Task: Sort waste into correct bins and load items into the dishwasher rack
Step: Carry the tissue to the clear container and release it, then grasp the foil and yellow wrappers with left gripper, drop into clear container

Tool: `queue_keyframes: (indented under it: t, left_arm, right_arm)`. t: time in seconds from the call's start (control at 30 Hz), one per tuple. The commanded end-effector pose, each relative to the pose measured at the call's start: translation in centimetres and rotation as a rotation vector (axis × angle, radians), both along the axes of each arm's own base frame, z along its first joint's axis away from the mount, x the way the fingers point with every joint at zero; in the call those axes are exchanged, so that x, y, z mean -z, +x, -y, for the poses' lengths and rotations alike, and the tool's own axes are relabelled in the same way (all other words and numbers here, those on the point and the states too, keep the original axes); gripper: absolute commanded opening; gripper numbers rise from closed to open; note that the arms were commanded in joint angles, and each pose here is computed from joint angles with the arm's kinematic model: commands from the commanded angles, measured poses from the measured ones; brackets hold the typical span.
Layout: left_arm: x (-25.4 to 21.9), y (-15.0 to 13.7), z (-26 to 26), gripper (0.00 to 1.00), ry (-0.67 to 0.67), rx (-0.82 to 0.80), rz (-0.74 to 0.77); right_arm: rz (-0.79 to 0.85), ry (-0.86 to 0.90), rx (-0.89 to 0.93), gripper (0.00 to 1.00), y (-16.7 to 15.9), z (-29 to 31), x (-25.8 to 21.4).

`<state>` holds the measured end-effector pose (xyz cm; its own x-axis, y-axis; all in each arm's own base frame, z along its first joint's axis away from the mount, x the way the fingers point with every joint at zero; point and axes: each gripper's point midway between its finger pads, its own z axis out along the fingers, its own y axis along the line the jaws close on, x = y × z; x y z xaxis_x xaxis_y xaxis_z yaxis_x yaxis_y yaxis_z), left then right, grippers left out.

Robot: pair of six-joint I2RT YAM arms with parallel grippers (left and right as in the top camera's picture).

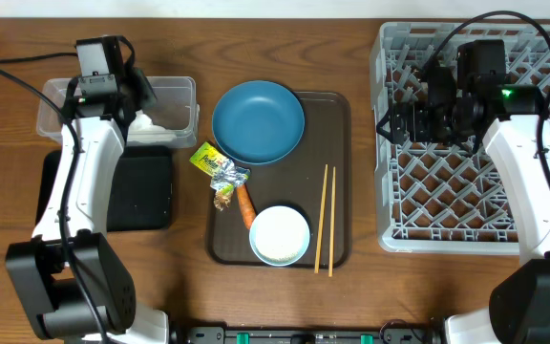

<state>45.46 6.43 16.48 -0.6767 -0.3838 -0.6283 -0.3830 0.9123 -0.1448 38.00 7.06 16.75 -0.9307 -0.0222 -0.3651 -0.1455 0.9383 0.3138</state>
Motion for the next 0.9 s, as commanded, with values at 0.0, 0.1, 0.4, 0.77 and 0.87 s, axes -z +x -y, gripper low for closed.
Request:
queue_keyframes:
  t: [0.0, 0.1, 0.4, 0.77, 0.87]
  left_arm:
    - [-0.9, -1.8, 4.2, 0.41, -0.151, 0.132, -0.030]
    - [1.2, -6.1, 7.0, 0.41, -0.236, 0.180, -0.223]
    - [5.4, -15.1, 10.5, 0.42, -0.296, 0.153, -0.613]
    - [8.7, -14.7, 14.5, 0.54, -0.353, 0.221, -0.570]
    - [9.6, -14.7, 14.9, 0.54, -0.362, 0.205, -0.568]
  right_arm:
    - [0.037, -0.006, -0.013, 0.99, 0.2, -0.1, -1.3]
    - [0.037, -0.006, -0.012, 0.99, 0.2, -0.1, -1.3]
    - [0.037, -0.006, -0.013, 0.99, 0.1, -0.1, -1.3]
    - [0.034, -0.006, -0.013, 0.99, 0.1, -0.1, -1.2]
    - [0.033, -0.006, -0.013, 0.99, 0.1, -0.1, -1.2]
